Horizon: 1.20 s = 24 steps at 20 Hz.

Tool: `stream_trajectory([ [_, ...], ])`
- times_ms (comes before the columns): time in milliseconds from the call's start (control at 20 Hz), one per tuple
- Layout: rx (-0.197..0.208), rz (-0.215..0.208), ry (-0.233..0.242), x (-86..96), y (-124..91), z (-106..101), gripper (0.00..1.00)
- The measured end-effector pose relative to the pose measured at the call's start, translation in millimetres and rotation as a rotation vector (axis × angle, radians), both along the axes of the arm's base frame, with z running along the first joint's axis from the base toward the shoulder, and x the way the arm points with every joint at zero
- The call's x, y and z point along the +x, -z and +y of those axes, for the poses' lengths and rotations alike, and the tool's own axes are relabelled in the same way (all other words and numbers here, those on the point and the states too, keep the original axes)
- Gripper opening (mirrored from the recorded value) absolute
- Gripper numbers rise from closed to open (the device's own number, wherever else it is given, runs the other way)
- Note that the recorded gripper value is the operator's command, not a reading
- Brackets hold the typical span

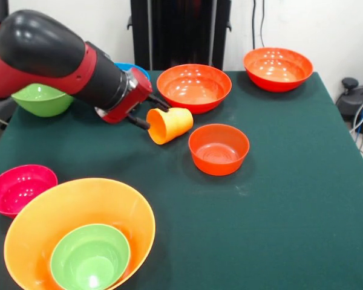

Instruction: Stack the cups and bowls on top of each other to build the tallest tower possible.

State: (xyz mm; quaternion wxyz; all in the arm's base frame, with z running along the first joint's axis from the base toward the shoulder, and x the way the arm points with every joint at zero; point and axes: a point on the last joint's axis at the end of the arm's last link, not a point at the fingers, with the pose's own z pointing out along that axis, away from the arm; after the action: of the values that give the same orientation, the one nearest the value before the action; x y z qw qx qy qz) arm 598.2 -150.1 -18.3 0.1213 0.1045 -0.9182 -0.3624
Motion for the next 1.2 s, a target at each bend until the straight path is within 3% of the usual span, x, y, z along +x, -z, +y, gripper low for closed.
stream_trajectory([
  [350,-0.05,0.011,-0.009,-27.7,5.3,-26.8,1.0],
  [750,-0.061,0.013,0.031,-58.0,28.5,-45.1,1.0],
  [950,-0.061,0.002,0.055,-70.7,46.5,-41.6,1.0],
  [1200,-0.041,-0.012,0.059,-78.1,53.3,-24.5,1.0],
])
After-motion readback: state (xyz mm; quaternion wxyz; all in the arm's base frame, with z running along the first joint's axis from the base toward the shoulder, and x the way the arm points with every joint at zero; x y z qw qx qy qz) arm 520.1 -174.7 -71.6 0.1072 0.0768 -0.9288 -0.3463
